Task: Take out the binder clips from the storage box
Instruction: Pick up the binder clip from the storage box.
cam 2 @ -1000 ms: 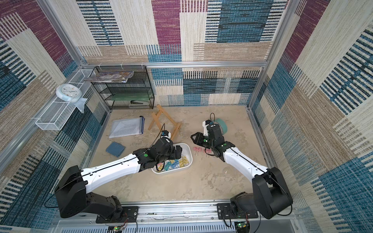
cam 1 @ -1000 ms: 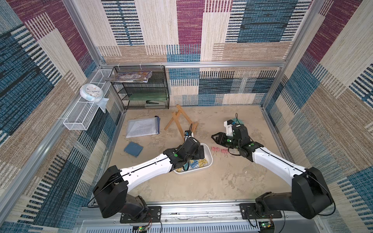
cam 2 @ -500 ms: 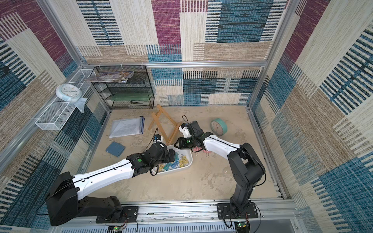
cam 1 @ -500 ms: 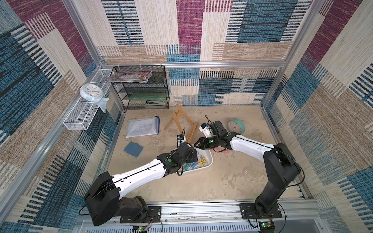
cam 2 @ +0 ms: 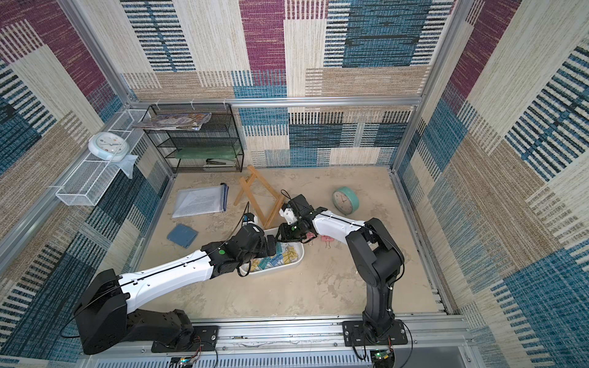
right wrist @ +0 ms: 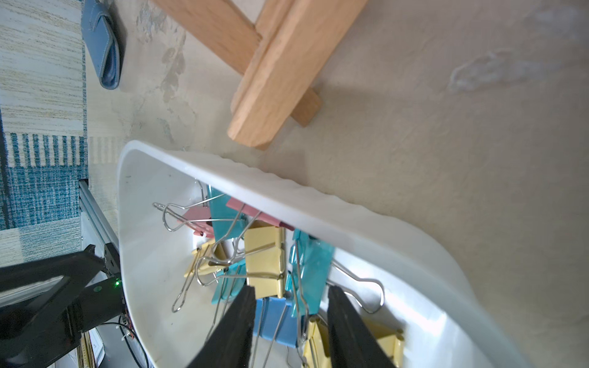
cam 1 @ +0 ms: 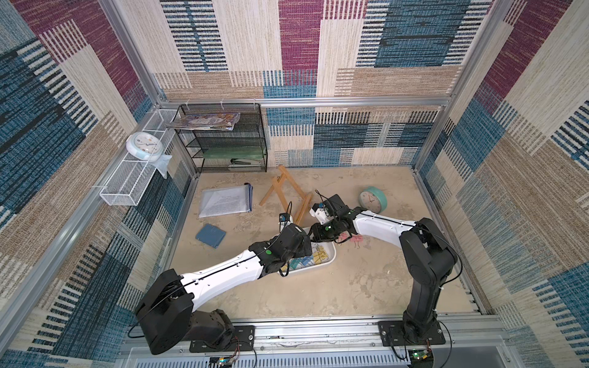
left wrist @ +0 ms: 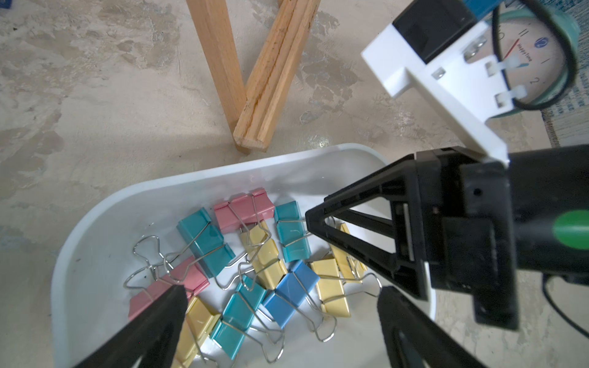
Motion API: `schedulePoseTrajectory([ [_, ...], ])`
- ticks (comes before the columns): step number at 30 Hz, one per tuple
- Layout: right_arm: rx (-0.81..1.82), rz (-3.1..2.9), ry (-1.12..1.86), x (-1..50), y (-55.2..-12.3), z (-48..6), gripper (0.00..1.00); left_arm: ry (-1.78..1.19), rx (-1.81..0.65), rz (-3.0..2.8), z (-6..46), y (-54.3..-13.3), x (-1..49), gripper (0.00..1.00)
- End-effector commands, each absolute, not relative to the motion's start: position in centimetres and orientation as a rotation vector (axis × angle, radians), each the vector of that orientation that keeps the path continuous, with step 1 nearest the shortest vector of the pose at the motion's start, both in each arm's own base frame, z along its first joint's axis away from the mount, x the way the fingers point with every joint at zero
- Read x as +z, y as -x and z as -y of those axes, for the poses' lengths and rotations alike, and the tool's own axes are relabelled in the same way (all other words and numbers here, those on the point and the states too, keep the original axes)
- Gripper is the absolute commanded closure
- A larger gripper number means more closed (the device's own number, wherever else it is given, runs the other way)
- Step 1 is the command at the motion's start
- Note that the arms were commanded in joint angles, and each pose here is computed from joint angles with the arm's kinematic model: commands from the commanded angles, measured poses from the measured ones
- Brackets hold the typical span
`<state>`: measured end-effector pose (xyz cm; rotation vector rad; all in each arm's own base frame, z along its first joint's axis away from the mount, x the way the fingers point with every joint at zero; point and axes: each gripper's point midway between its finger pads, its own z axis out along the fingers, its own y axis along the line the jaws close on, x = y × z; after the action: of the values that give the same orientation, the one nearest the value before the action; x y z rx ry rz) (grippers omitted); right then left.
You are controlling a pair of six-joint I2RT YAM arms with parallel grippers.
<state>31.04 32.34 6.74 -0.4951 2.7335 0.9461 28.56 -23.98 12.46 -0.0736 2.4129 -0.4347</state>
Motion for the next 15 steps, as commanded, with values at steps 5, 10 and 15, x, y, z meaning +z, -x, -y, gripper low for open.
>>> schedulePoseTrajectory([
  [5,0.971,-2.758,0.549,6.44,-30.18,-32.51,0.58,0.082,-0.463,-2.437,24.20,-28.37,11.96,0.02],
  [10,0.958,-2.774,0.570,6.17,-29.93,-32.37,0.87,0.087,-0.471,-2.433,24.34,-28.54,12.05,0.02],
  [15,0.959,-2.779,0.575,6.01,-29.92,-32.39,0.93,0.084,-0.467,-2.435,24.37,-28.59,12.09,0.02],
])
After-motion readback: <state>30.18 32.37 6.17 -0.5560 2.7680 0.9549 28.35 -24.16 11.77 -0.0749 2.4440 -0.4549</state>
